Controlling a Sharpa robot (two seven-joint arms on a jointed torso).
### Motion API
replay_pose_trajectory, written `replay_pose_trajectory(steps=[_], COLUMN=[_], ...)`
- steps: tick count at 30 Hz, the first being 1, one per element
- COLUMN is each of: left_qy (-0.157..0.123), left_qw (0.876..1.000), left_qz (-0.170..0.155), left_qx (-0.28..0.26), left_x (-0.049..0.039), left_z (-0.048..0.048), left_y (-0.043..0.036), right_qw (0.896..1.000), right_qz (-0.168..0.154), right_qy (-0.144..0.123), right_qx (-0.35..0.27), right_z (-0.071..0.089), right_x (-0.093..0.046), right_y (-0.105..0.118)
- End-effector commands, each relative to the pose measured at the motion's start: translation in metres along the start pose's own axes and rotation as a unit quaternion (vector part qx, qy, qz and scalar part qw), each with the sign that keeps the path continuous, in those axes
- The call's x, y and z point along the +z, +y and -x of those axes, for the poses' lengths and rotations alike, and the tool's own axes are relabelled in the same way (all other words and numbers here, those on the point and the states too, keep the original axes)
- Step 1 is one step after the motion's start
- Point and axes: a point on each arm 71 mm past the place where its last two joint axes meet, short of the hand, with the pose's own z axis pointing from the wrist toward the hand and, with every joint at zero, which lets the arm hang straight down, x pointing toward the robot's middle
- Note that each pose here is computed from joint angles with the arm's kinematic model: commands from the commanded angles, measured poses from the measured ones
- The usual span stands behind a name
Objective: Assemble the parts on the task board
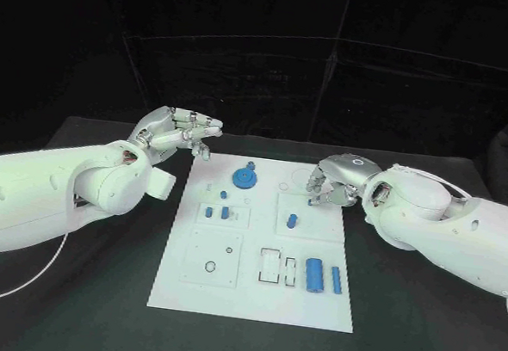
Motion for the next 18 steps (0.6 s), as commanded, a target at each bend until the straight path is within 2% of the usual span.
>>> replay_pose_trajectory(steps=[1, 12, 18], left_qy=[-0.003, -0.006, -0.008], left_qw=[0.999, 0.999, 0.999], left_qz=[-0.011, -0.008, -0.006], left_qx=[-0.036, -0.037, -0.037], left_x=[-0.0003, -0.0007, -0.0008], left_z=[-0.0010, -0.0001, 0.0011], left_y=[-0.0025, -0.0019, -0.0014], right_qw=[1.000, 0.999, 0.998], right_qz=[0.001, 0.000, 0.000], right_qy=[0.012, 0.048, 0.054], right_qx=[-0.018, -0.020, -0.021], right_z=[-0.002, -0.011, -0.013], right_x=[0.001, 0.003, 0.004], right_y=[0.002, 0.005, 0.006])
